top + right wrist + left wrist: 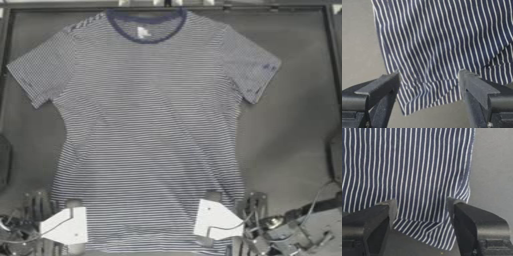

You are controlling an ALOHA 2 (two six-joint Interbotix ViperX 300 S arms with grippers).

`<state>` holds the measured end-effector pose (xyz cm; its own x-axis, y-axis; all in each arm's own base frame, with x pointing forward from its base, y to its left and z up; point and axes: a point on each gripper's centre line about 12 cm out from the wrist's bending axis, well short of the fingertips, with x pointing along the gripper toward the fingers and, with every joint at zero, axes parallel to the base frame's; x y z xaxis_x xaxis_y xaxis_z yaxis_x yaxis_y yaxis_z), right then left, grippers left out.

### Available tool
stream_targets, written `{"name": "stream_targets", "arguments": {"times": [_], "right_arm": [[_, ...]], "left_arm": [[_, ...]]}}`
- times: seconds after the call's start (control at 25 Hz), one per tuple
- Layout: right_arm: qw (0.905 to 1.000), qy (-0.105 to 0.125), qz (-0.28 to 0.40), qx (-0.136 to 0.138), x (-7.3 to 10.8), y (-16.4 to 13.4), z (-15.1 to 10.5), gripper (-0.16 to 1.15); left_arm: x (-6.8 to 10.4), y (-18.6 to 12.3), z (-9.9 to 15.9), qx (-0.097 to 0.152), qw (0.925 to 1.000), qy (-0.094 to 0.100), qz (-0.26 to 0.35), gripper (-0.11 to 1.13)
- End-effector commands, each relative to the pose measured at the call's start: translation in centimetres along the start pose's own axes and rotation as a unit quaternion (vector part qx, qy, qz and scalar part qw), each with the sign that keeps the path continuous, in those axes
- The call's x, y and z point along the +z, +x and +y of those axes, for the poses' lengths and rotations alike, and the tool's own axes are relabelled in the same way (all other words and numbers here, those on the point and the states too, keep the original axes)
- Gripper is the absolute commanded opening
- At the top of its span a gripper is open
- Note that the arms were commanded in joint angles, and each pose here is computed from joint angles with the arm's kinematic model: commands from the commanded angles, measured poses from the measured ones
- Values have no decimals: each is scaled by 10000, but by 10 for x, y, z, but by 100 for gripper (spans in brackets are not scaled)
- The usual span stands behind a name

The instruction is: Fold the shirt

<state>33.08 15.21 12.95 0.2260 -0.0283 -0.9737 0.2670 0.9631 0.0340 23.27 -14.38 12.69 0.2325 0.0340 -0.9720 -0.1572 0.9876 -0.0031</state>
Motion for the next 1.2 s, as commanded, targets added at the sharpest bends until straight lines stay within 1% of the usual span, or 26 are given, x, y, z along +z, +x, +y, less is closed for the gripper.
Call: {"name": "stream_targets", "arguments": {"times": [0.04,0.28,0.52,0.8,0.88,0.96,1.04,1.12,1.2], "right_arm": [[10000,-1,-92,33,6,-4,5,97],[10000,-22,-3,-89,6,7,6,97],[9999,-38,57,-147,5,12,6,97],[9994,-61,221,-246,1,25,6,97],[9993,-58,268,-235,0,27,6,97],[9993,-40,314,-216,-2,30,6,97],[9993,-25,315,-185,-2,30,7,97],[9994,-19,308,-171,-2,29,8,96],[9995,-9,292,-155,-1,29,8,96]], "left_arm": [[4,-5,-3,-76,9999,-17,-99,92],[3,5,-3,55,10000,26,25,92],[2,14,-5,55,9999,72,52,92],[-2,22,-5,38,9999,69,108,92],[-4,24,-6,-45,9999,-3,107,92],[-6,27,-5,-172,9997,-138,94,92],[-8,29,-5,-278,9994,-203,57,91],[-10,31,-4,-293,9992,-249,65,89],[-10,32,-4,-282,9992,-255,76,83]]}}
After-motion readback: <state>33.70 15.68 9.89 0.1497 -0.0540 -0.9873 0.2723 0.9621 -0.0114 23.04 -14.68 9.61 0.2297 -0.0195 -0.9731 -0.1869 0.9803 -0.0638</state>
